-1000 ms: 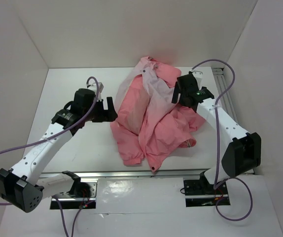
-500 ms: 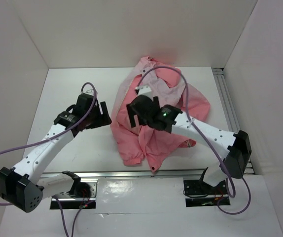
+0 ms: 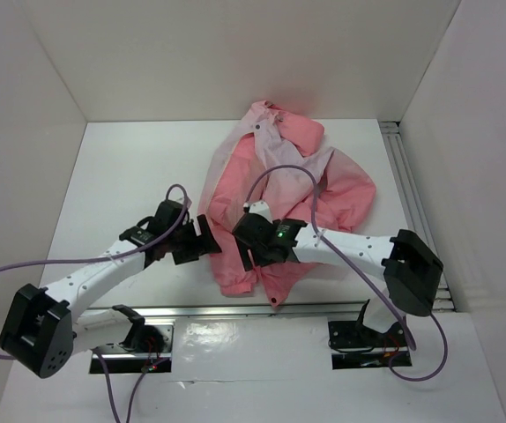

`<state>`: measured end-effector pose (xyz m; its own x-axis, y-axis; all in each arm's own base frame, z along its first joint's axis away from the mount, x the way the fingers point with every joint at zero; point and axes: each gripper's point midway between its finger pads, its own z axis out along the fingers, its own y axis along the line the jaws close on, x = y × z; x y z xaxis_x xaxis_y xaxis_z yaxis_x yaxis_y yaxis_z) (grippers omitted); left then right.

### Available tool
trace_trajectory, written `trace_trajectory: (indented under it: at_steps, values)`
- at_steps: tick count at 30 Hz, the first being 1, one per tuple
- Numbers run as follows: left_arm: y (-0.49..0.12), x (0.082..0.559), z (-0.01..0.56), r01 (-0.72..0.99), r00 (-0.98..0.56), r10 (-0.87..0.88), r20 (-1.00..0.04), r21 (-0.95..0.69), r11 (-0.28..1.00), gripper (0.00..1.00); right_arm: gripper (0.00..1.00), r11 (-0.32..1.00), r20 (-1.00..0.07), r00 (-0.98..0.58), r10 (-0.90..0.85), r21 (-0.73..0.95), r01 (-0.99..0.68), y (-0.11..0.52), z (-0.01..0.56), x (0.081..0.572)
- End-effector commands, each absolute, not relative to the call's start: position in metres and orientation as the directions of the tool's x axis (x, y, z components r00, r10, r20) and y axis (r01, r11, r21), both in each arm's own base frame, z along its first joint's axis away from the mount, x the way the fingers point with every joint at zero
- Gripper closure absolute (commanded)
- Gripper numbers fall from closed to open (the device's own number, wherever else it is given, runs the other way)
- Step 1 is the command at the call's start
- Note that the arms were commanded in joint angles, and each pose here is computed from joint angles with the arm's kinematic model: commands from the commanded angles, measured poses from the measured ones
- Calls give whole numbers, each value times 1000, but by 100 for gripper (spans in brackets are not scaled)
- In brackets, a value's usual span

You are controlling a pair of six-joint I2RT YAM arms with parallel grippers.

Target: Zip up the jacket

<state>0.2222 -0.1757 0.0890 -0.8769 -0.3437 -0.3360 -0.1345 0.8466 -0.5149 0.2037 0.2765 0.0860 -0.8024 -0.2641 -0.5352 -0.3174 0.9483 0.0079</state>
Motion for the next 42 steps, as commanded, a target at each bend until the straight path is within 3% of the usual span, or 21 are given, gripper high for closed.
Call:
trace_trajectory:
  at_steps: [1, 3, 5, 7, 8, 9, 10, 11, 12, 15, 16, 24, 34, 39, 42]
  values:
    - [-199, 232, 93, -106, -867, -369, -336, -599, 794, 13, 16, 937, -567, -804, -177, 153, -314, 297, 98, 200]
    - [-201, 230, 86, -112, -870, -372, -324, -605, 788, 15, 19, 940, -554, -815, -168, 160, -302, 296, 89, 200]
    - [-204, 230, 81, -118, -875, -370, -312, -603, 789, 18, 33, 946, -536, -826, -171, 146, -291, 295, 77, 199]
    - [-207, 226, 74, -127, -887, -361, -287, -601, 789, 21, 58, 947, -535, -829, -162, 151, -283, 294, 74, 198]
    - [-211, 226, 75, -113, -888, -354, -293, -606, 787, 27, 78, 954, -547, -824, -148, 142, -265, 292, 74, 202]
    - [-212, 220, 67, -116, -898, -339, -279, -594, 796, 32, 90, 958, -553, -822, -136, 137, -251, 288, 78, 202]
    - [-213, 222, 69, -122, -895, -350, -277, -602, 789, 38, 98, 965, -557, -821, -130, 118, -233, 280, 80, 205]
    - [-213, 221, 65, -129, -898, -348, -269, -595, 793, 44, 100, 971, -567, -815, -116, 110, -214, 274, 84, 210]
    - [-213, 221, 63, -142, -899, -354, -258, -593, 793, 64, 100, 975, -595, -798, -94, 107, -194, 266, 95, 215]
    - [-208, 226, 63, -158, -887, -369, -278, -567, 808, 97, 100, 988, -641, -767, -20, 103, -112, 233, 123, 231]
    - [-204, 226, 65, -173, -887, -371, -276, -546, 819, 100, 100, 990, -656, -754, -16, 95, -104, 223, 131, 236]
    - [-175, 235, 95, -198, -830, -406, -383, -476, 857, 100, 100, 979, -773, -605, 190, 103, 176, 108, 186, 291]
    - [-143, 234, 95, -296, -799, -472, -373, -439, 848, 100, 100, 940, -748, -588, 308, 143, 311, 35, 175, 372]
    - [-109, 235, 90, -380, -764, -515, -390, -372, 846, 100, 100, 944, -748, -585, 313, 175, 280, 32, 187, 389]
    - [-106, 240, 104, -352, -752, -500, -430, -378, 856, 100, 67, 948, -735, -602, 312, 197, 251, 35, 200, 391]
